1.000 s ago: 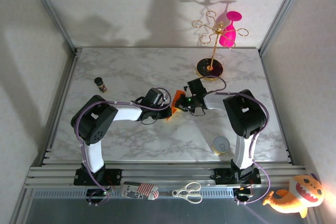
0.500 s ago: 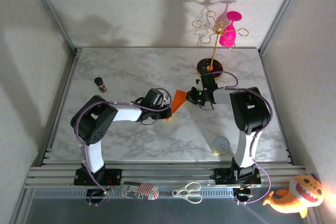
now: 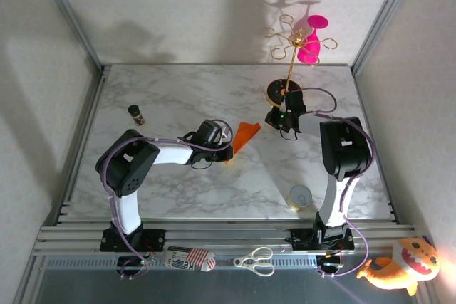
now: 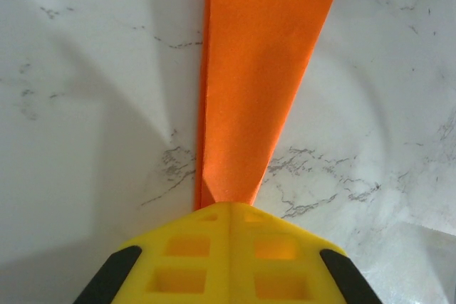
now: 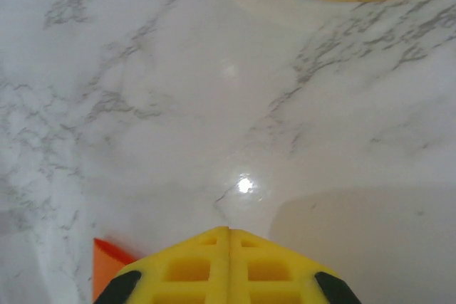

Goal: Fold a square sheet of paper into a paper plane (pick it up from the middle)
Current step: Fold the wing for the fifth time at the center of the table.

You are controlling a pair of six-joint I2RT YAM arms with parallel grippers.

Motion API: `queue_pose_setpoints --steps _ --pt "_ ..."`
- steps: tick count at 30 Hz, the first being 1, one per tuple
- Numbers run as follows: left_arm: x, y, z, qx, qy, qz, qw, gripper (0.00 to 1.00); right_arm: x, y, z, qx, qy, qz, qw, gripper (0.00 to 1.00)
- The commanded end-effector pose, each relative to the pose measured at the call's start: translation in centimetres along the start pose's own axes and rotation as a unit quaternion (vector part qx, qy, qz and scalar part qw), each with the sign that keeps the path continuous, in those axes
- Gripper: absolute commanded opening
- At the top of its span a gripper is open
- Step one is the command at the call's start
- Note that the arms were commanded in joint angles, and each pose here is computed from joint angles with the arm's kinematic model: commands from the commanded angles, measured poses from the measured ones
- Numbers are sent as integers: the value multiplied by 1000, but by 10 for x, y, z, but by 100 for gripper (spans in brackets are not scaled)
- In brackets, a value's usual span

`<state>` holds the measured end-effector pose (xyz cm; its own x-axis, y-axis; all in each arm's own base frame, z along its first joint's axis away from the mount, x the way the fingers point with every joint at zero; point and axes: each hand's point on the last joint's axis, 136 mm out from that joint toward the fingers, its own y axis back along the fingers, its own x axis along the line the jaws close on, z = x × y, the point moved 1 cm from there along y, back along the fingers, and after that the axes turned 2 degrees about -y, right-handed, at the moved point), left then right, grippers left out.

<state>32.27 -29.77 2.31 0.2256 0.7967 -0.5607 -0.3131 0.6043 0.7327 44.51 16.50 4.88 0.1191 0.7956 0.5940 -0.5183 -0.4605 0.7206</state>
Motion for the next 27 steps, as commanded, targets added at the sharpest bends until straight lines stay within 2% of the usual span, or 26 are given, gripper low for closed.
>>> queue_pose_setpoints --steps 1,6,11,15,21,27 --pt "49 -4 -56 95 26 90 991 0 37 20 -13 -5 37 40 998 0" --pt "49 -4 -56 96 27 94 991 0 55 10 -58 54 41 74 995 0" --pt "50 -5 -56 96 28 96 990 0 44 -9 -70 74 34 59 995 0" --pt "50 -4 -57 96 28 96 990 0 28 -20 -61 63 26 32 997 0" --pt "49 -3 -58 96 27 92 991 0 -9 -19 -27 18 -23 1 1000 0" --pt "43 0 -50 81 24 82 993 0 -10 -10 -2 -7 -14 -16 1000 0"
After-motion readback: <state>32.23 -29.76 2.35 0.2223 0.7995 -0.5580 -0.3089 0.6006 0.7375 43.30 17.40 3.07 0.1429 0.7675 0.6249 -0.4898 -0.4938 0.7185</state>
